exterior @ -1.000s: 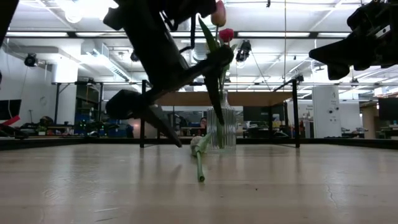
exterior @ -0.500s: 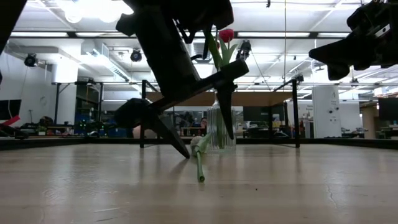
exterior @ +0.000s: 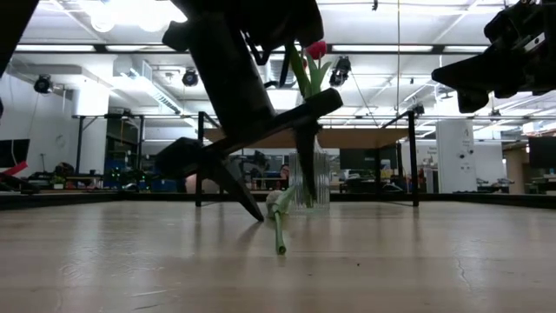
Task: Pick and place flowers into a vace then onto a shelf
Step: Put the black tulip into the bottom transparent vase
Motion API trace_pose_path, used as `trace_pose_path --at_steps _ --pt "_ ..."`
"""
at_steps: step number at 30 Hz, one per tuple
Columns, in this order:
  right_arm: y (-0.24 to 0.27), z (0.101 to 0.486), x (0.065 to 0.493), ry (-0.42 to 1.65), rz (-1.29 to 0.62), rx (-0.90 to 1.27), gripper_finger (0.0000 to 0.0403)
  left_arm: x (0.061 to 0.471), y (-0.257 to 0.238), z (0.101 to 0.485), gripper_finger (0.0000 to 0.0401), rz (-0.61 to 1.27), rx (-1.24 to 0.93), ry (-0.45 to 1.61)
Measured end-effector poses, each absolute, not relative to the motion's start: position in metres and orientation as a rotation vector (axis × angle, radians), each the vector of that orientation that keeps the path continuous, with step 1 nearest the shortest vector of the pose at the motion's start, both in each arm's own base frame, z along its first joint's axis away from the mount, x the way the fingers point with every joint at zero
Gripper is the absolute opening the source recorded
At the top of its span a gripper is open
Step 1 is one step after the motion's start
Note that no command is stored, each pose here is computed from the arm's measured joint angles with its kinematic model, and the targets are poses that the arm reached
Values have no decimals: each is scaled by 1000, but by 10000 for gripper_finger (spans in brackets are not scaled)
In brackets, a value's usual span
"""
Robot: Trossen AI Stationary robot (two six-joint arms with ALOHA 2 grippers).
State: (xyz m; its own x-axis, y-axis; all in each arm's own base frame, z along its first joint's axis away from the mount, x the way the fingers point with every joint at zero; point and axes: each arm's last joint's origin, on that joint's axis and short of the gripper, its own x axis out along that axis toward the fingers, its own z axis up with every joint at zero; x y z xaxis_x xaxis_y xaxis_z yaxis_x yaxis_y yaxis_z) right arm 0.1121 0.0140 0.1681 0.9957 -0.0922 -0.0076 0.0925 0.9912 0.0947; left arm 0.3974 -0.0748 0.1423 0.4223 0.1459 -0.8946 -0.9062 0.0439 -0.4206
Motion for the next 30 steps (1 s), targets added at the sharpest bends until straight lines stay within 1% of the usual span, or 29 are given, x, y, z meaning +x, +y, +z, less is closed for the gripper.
trace_pose_path --at_steps 7,11,17,21,27,30 --pt "14 168 112 4 -93 95 9 394 -74 139 167 964 -1247 804" --pt "14 168 112 4 -93 95 9 393 -74 138 105 927 -1199 857" --pt "14 168 112 4 -93 95 9 392 -74 138 36 901 -1153 897" --pt "14 168 112 4 -93 95 8 392 -74 138 8 895 -1150 902" --pt "14 168 112 5 -93 95 9 390 -75 149 6 821 -1144 936" --pt "14 168 112 5 -93 95 9 389 -75 158 6 738 -1127 968"
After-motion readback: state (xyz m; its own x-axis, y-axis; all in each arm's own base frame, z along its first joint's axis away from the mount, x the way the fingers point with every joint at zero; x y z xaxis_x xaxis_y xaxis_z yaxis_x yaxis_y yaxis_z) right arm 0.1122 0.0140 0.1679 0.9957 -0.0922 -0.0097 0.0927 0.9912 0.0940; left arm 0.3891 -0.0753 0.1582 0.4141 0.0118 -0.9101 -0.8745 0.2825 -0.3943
